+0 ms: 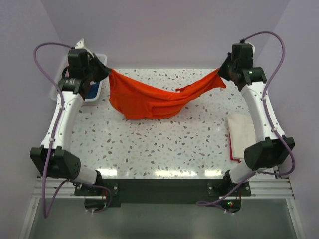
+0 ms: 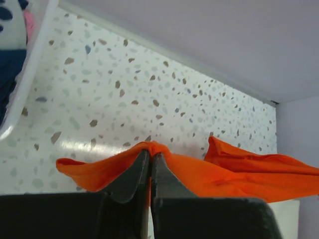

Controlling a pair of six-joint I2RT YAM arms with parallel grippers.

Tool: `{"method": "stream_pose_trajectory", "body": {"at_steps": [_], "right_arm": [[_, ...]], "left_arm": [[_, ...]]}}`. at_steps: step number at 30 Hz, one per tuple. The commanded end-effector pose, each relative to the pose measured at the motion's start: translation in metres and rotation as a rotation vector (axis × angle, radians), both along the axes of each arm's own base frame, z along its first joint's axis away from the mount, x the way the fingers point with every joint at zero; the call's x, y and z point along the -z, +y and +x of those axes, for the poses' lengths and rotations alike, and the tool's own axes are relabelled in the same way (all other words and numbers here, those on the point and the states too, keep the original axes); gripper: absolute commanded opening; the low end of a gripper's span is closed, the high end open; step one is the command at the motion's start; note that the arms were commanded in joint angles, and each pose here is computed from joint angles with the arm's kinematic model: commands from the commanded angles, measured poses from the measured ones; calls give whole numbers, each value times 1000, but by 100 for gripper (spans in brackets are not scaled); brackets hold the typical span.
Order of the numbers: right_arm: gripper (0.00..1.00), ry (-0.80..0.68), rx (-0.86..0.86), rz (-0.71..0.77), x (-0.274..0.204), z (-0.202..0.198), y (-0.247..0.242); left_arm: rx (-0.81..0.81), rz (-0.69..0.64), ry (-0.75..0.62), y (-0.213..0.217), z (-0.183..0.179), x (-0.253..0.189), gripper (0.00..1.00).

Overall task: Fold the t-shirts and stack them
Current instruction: Flatten the tshirt out

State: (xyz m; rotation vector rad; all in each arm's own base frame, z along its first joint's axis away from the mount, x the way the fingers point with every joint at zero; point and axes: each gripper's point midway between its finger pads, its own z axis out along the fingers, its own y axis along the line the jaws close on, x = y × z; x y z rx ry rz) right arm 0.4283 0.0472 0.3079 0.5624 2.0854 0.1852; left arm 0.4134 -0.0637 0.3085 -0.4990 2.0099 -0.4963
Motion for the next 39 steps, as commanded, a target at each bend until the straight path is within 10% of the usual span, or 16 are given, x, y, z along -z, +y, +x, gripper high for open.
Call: {"method": "stream_pose_trajectory", "body": {"at_steps": [1,8,22,31,39], "right_arm": [[0,-127,-17,89,-63,15,-8],[0,-139,-1,193,-88,20,-40],[0,327,11,294,173,-25,-36],[0,426,-7,273,203,3,-41],[48,424,-8,241,213,-7,-44]], "left_arm": [[36,-53,-261,-2,27,-116,0],[28,-58,-354,18,29,-190,0],[-19,-184,66,30,-14,62,0],[39,-207,188,24,23,125,0],[45,-176,223,26,20,150,55]]}}
